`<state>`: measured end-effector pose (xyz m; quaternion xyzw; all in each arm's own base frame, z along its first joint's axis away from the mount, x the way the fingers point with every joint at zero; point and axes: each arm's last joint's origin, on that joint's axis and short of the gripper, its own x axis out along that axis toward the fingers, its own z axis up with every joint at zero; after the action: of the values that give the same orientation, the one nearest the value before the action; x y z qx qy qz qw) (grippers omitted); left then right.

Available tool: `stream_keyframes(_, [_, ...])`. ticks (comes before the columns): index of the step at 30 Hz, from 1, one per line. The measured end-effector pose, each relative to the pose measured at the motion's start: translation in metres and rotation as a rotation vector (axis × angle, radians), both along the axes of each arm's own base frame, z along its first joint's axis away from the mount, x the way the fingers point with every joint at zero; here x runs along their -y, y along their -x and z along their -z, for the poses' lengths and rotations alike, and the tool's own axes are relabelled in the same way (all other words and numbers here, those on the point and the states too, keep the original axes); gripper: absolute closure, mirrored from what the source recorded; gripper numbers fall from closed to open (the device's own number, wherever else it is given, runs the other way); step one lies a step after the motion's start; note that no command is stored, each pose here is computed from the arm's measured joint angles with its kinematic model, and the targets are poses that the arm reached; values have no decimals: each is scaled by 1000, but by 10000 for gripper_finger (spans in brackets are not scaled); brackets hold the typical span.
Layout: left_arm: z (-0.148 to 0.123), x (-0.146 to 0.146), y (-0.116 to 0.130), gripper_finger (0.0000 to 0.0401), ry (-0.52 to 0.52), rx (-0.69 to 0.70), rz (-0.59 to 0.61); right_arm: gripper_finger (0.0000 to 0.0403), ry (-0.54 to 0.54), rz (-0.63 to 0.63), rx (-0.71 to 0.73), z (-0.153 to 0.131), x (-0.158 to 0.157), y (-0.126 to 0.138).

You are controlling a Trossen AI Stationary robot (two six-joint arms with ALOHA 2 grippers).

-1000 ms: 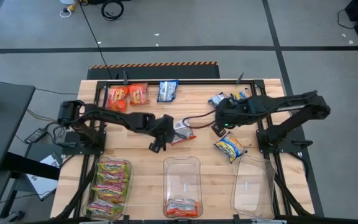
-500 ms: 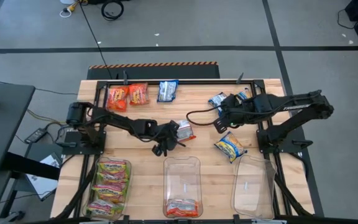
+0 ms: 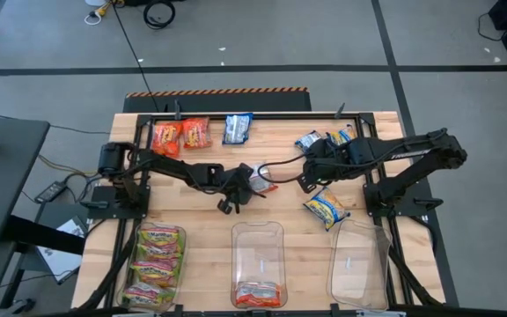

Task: Sort Maruchan noodles
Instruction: Put the orange noodle pack into the middle transparent bin

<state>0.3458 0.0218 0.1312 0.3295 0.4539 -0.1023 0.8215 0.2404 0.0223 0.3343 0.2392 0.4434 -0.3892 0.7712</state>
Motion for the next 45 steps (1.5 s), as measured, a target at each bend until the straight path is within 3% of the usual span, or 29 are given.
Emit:
stream_keyframes(9, [-2,-8,1,385,0,-17,-77,394,-8,-3,7,1,-7,0])
stream_keyframes(13, [-18,-13,2,393,5,-30,-100,394,-4,-5,6,1,-7,0])
stream_keyframes(16, [-47,-18,0,394,34,11,-120,394,11,-16,0,1,-6,0])
stream_keyframes(21, [-95,-30,2,394,222,55,-162,393,45,-30,-4,0,-6,0])
stream_keyframes(30, [-165,-40,22,395,697,177,-174,393,63,-78,-29,0,-6,1])
stream_keyframes(38, [-194,-25,37,395,1024,177,-99,393,48,-185,-11,-11,-10,14])
stream_keyframes(45, [-210,11,28,395,1166,202,-16,393,57,-263,52,-25,-15,30])
